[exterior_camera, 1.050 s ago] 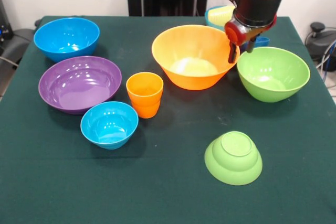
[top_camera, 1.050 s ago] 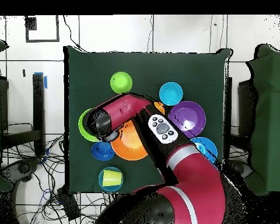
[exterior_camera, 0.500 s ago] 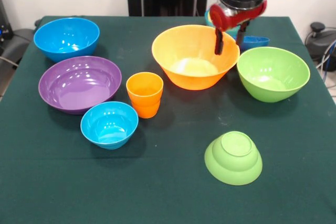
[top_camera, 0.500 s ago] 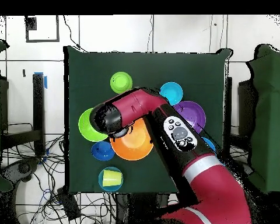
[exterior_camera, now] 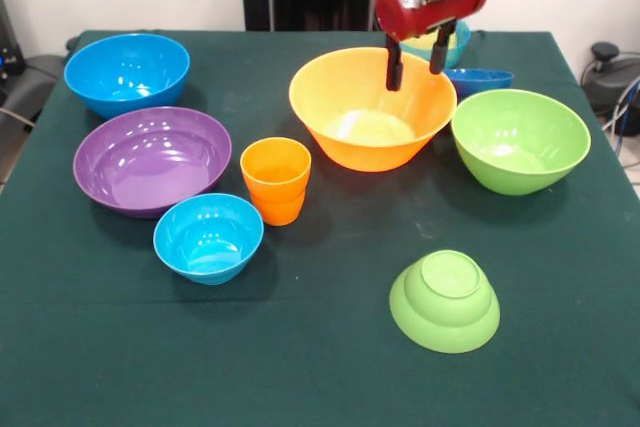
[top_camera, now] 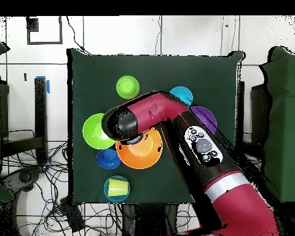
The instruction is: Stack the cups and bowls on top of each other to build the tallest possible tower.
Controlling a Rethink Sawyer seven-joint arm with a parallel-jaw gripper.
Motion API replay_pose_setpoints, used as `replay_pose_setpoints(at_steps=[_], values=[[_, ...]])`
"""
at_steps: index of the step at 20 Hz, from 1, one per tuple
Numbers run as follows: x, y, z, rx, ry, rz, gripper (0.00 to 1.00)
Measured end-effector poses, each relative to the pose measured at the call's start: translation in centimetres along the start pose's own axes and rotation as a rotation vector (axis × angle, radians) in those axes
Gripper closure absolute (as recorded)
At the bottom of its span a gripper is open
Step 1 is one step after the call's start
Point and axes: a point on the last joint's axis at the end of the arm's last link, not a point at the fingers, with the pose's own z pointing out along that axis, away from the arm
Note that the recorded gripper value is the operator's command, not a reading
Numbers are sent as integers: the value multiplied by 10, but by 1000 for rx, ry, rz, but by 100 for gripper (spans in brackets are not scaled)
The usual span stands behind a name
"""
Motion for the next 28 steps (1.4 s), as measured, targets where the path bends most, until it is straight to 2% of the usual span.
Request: replay_pose_setpoints(at_steps=[6, 12, 17, 23, 28], values=[[-1, 7, 24, -37, 16, -6, 0], [1, 15, 42, -43, 28, -38, 0], [-3, 28, 47, -39, 31, -71, 0], [-5, 52, 57, -53, 45, -107, 0], [-2, 57, 58, -57, 53, -115, 0]])
